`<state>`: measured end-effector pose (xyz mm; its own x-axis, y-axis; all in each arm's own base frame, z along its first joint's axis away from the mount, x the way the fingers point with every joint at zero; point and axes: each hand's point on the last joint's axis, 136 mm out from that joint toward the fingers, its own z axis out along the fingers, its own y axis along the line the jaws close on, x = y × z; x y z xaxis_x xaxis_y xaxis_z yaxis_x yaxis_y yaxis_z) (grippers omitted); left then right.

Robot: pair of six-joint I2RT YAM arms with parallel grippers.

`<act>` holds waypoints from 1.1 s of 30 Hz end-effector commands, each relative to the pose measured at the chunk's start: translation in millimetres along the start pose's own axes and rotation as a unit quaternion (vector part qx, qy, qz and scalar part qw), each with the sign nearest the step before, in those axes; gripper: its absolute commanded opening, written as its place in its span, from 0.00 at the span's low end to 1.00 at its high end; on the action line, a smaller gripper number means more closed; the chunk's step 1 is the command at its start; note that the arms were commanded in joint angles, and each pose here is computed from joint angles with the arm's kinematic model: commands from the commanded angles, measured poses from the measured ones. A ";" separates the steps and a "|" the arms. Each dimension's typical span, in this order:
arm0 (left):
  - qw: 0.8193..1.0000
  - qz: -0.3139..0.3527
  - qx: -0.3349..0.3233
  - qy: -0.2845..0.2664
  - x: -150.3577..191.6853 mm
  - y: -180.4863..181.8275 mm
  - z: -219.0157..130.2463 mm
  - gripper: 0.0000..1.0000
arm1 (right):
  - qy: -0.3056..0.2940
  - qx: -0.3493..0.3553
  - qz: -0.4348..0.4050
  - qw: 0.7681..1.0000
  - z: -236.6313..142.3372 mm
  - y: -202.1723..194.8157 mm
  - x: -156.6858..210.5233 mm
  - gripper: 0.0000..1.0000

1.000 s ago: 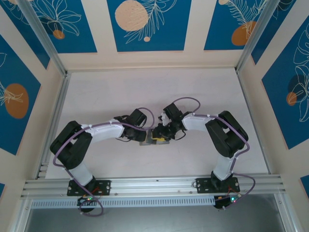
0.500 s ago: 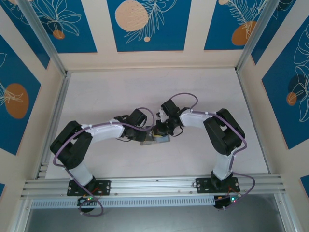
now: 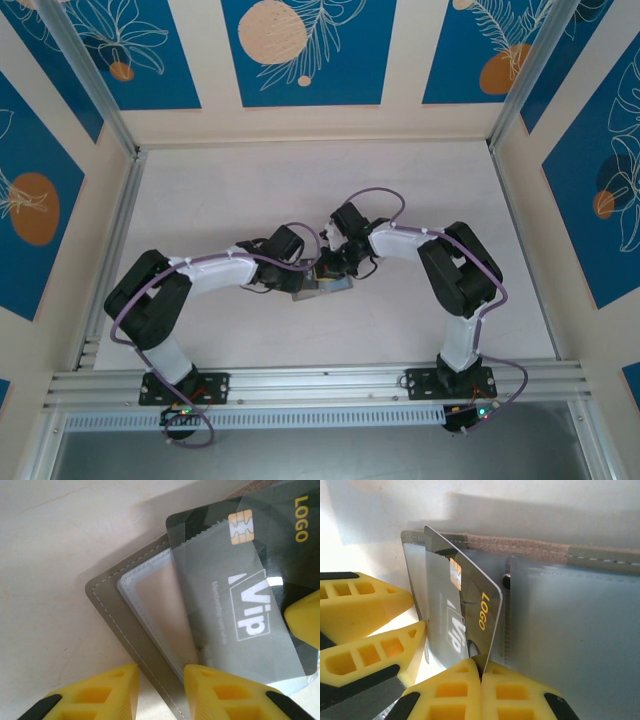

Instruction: Put the credit cards into the card holder

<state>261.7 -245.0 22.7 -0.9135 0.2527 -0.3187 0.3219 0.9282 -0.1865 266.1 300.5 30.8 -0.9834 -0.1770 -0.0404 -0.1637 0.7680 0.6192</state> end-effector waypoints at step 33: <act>0.999 0.006 -0.008 0.050 30.6 7.8 16.9 0.33 | 0.104 0.015 -0.029 0.994 20.3 -4.6 24.4 0.00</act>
<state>261.9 -246.1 22.5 -0.9128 0.2526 -0.3210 0.3238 0.9265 -0.1917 257.0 305.9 29.6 -0.9494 -0.3131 0.0239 -0.2282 0.7404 0.6322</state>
